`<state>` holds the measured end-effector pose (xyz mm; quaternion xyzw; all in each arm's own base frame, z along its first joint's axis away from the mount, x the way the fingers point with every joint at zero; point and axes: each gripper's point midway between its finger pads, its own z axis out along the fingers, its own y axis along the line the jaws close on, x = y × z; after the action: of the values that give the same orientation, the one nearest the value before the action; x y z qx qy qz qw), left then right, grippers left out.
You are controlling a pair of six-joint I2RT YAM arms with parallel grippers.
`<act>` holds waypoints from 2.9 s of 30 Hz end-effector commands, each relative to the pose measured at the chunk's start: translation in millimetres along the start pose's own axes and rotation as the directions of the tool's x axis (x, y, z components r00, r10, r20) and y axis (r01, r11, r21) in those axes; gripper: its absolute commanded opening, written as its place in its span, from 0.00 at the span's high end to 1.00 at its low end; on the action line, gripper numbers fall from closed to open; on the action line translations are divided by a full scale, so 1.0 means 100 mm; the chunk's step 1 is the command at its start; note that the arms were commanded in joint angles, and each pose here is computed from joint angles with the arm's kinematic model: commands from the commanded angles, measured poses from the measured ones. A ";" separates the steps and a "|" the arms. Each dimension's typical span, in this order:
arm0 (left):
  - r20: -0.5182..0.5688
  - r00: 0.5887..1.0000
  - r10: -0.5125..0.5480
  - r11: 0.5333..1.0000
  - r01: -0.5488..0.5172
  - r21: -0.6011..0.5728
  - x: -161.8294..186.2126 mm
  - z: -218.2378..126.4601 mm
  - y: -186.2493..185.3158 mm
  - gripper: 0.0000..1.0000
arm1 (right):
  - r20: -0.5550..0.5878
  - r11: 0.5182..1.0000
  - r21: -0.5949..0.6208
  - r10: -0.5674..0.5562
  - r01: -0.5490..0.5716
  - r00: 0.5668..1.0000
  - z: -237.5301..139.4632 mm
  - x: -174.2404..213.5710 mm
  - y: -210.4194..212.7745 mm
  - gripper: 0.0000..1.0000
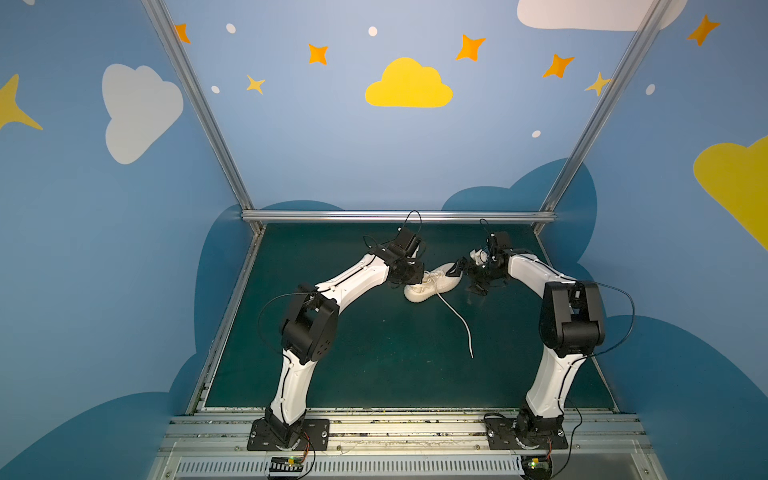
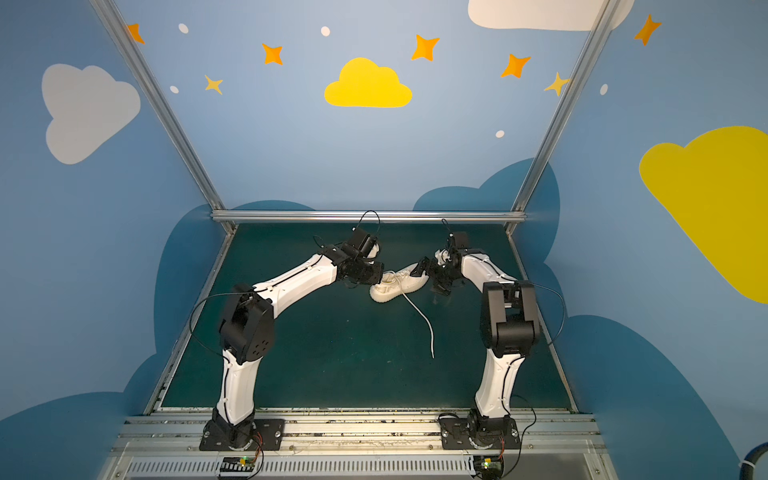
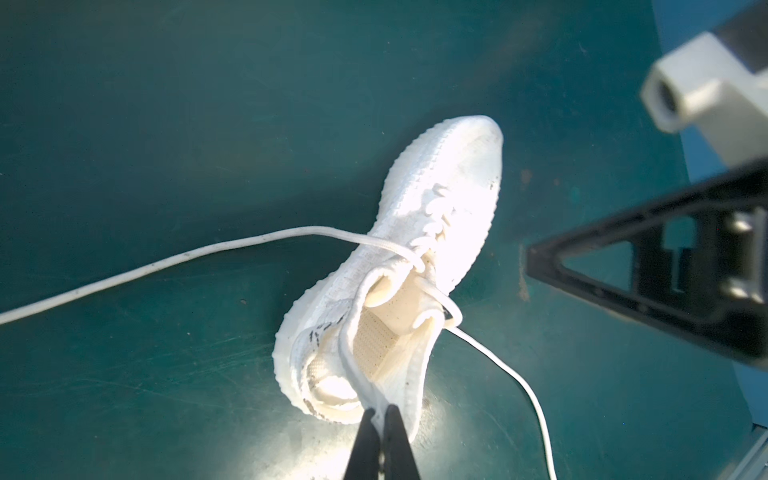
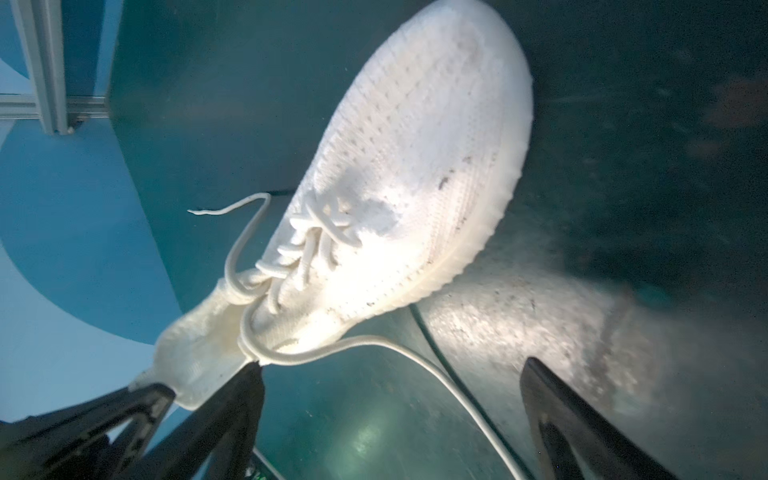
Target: Tie the shoes
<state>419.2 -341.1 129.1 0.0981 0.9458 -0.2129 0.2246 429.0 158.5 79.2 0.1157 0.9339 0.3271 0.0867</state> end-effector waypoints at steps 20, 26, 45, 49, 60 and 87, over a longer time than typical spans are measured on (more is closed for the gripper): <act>0.070 0.997 -0.010 1.000 0.011 -0.013 0.51 -0.56 -0.27 0.96 | -0.182 0.993 -0.115 -0.001 -0.020 0.983 0.52 0.26 0.33 0.06; 0.099 0.995 -0.004 0.999 0.008 -0.036 0.61 -0.70 -0.34 0.97 | -0.228 0.992 -0.117 -0.081 0.056 0.970 0.65 0.45 0.55 0.06; 0.059 0.980 -0.193 0.981 0.191 0.034 1.18 -0.65 -0.37 0.97 | -0.324 0.966 -0.206 -0.216 0.154 0.921 0.94 0.82 1.04 0.06; 0.055 0.980 -0.193 0.981 0.191 0.037 1.19 -0.63 -0.39 0.97 | -0.351 0.967 -0.193 -0.225 0.165 0.909 0.95 0.80 1.03 0.06; 0.069 0.983 -0.173 0.984 0.175 -0.030 1.25 -0.78 -0.22 0.97 | -0.327 0.968 -0.199 -0.214 0.155 0.920 0.90 0.80 1.06 0.06; 0.187 0.929 -0.319 0.929 0.346 -0.134 0.99 -1.30 1.06 0.47 | -0.011 0.964 0.213 0.163 -0.157 0.987 -0.37 0.70 0.11 0.05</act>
<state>311.1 -203.5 172.2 -0.0966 0.9299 -0.2023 0.2917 377.4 180.7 121.5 0.1353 0.9450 0.2921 0.0575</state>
